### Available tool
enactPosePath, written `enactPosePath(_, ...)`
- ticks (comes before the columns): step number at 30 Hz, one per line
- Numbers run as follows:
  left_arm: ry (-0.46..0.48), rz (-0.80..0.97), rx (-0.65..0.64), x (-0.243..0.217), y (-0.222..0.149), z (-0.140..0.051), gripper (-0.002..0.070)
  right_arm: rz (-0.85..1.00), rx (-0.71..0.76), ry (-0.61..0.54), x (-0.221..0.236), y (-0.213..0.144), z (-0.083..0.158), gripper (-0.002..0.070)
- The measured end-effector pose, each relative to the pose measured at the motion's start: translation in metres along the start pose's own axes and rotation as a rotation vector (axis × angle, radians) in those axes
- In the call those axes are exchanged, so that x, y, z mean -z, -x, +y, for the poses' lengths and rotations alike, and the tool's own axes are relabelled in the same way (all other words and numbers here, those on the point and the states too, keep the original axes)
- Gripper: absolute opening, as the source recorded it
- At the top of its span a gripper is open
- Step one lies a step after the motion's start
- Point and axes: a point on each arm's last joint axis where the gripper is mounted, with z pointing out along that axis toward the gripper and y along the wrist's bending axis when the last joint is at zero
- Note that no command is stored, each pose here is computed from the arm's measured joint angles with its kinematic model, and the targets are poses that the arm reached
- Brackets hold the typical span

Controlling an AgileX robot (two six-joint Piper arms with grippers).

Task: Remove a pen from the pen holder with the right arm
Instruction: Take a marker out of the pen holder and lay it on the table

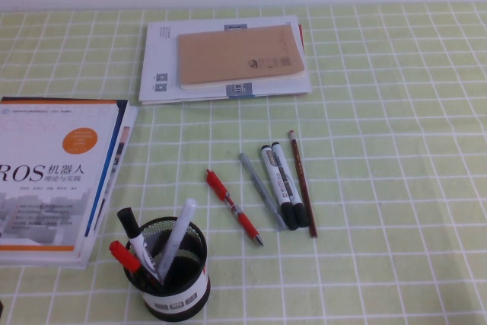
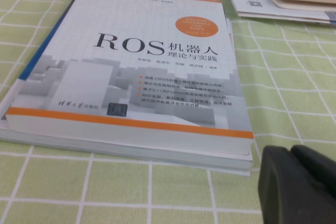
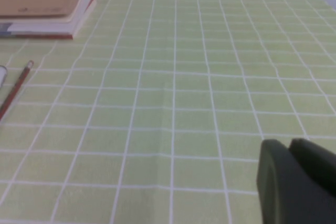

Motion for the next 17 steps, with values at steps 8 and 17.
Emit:
enactPosePath(8,0.000,0.000,0.000,0.0000,0.0000,0.0000,-0.0008,0.101,-0.019,0.004,0.0005,-0.0092,0.0005,-0.0013)
enactPosePath(17,0.000,0.000,0.000,0.0000,0.0000,0.0000,-0.0008,0.105,-0.037,0.003,0.0005,-0.0095,0.0004,-0.0013)
